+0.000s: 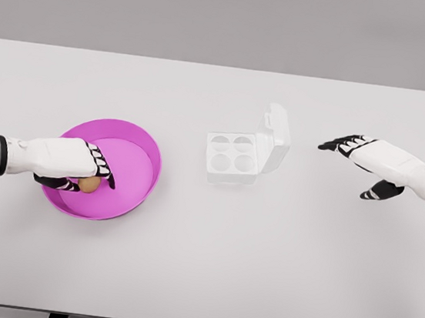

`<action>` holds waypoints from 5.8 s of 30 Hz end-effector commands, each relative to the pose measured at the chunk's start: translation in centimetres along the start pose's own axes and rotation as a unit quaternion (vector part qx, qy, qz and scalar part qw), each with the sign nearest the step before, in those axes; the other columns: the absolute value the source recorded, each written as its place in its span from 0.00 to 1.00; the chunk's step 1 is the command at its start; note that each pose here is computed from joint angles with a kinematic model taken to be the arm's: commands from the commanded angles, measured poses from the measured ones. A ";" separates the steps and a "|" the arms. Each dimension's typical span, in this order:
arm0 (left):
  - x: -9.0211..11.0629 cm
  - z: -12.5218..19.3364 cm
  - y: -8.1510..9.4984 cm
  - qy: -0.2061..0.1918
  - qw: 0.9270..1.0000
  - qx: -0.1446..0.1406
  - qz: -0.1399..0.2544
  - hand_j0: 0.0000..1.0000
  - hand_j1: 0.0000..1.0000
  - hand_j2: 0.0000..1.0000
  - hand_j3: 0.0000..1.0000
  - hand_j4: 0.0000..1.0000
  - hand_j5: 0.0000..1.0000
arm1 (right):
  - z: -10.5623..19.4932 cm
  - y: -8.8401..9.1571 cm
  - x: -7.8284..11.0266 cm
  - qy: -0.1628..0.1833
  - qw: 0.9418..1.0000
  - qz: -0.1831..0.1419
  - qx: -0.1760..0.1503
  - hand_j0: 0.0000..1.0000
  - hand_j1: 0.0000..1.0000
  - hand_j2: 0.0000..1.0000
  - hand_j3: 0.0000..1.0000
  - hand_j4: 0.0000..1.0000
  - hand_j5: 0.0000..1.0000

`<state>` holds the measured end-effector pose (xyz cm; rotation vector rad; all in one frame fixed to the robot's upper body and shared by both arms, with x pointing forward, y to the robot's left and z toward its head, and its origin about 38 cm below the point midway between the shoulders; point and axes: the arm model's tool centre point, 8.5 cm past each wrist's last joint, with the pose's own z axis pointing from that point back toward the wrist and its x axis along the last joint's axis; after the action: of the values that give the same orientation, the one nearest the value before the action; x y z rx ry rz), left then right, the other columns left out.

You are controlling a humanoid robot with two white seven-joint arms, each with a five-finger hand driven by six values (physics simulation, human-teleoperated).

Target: Pack egg into the box and close the box lid

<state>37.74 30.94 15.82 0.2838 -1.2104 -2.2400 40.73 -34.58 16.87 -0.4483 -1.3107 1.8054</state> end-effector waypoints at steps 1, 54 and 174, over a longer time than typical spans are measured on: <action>0.0 0.0 0.0 0.000 1.000 0.001 0.002 0.67 0.67 0.67 0.67 0.67 0.67 | 0.0 0.0 0.0 0.000 1.000 -0.002 -0.001 1.00 1.00 1.00 1.00 1.00 1.00; 0.6 -0.8 6.1 -0.021 0.992 0.126 0.006 0.43 0.43 0.43 0.43 0.43 0.43 | -2.5 0.0 -1.3 0.013 1.000 -0.016 0.009 1.00 1.00 1.00 1.00 1.00 1.00; 5.2 -14.8 11.6 -0.069 0.968 0.229 0.070 0.88 0.88 0.88 0.88 0.88 0.88 | -2.5 0.3 -0.8 0.000 1.000 -0.003 0.017 1.00 1.00 1.00 1.00 1.00 1.00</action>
<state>44.41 12.40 16.83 0.2074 -1.7451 -1.8847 42.77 -33.70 15.43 -0.4274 -1.2741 1.8236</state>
